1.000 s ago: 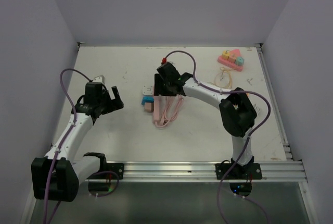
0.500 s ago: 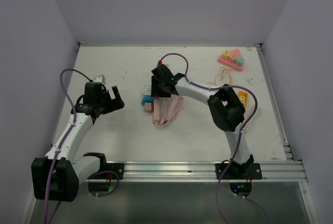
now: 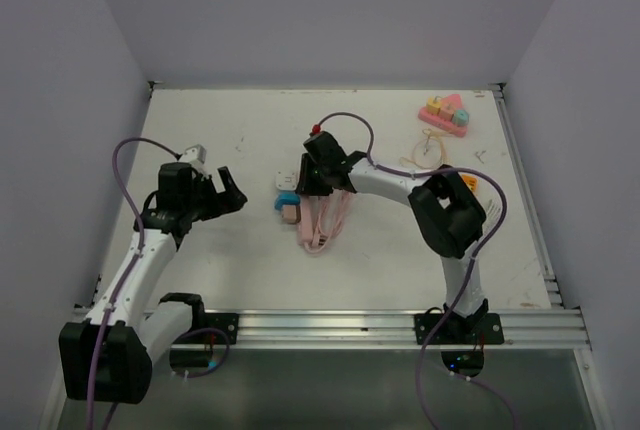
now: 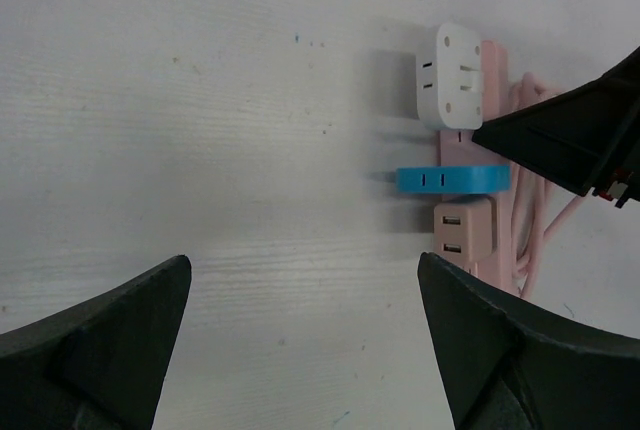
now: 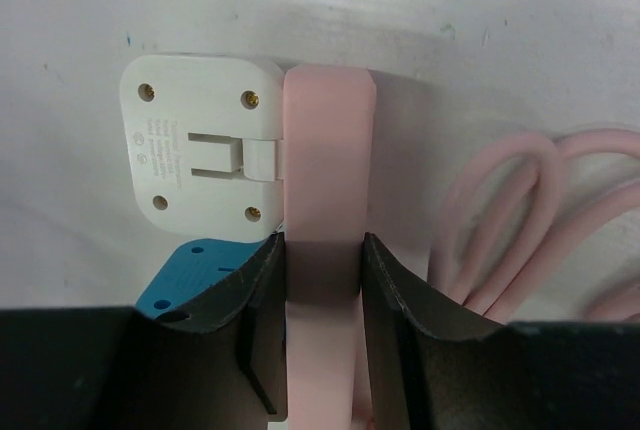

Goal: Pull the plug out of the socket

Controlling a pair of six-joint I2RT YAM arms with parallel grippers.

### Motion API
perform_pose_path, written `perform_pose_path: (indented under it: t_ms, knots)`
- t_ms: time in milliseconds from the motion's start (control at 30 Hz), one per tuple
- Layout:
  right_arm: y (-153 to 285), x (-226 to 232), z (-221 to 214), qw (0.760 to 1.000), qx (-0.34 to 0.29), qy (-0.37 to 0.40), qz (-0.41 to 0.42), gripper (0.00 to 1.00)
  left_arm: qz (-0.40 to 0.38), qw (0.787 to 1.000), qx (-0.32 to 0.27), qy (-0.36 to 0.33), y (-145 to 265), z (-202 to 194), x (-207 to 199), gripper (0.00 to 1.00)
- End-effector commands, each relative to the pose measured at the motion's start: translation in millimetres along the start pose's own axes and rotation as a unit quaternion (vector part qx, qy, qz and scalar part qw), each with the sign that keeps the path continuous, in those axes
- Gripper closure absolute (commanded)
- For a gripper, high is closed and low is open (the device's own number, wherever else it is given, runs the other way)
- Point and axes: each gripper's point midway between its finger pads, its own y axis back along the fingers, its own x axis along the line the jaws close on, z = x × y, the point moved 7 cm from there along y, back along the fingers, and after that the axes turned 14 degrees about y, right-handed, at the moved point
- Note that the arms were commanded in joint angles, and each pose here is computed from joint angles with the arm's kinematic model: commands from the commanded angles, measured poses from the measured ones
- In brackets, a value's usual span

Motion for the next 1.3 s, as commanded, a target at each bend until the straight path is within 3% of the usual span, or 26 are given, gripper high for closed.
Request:
perform_pose_path:
  t_ms: [0, 233, 367, 733, 900, 1267]
  knots:
    - [47, 23, 33, 0.99, -0.075, -0.039, 0.112, 1.0, -0.085, 0.996, -0.021, -0.005, 9, 4, -18, 0.0]
    - [84, 21, 44, 0.968, -0.12, -0.079, 0.206, 1.0, -0.227, 0.973, 0.024, 0.019, 19, -28, -33, 0.01]
    - [103, 24, 55, 0.943, -0.152, -0.113, 0.275, 1.0, -0.289, 0.957, 0.022, 0.028, 21, -35, -41, 0.01]
    - [162, 44, 81, 0.876, -0.22, -0.104, 0.416, 1.0, -0.403, 0.912, 0.069, 0.018, 22, -70, -75, 0.0]
    - [183, 49, 84, 0.849, -0.236, -0.095, 0.462, 1.0, -0.442, 0.895, 0.046, 0.026, 29, -68, -80, 0.0]
    - [190, 49, 80, 0.834, -0.244, -0.101, 0.485, 1.0, -0.517, 0.855, 0.028, 0.039, 50, -65, -95, 0.03]
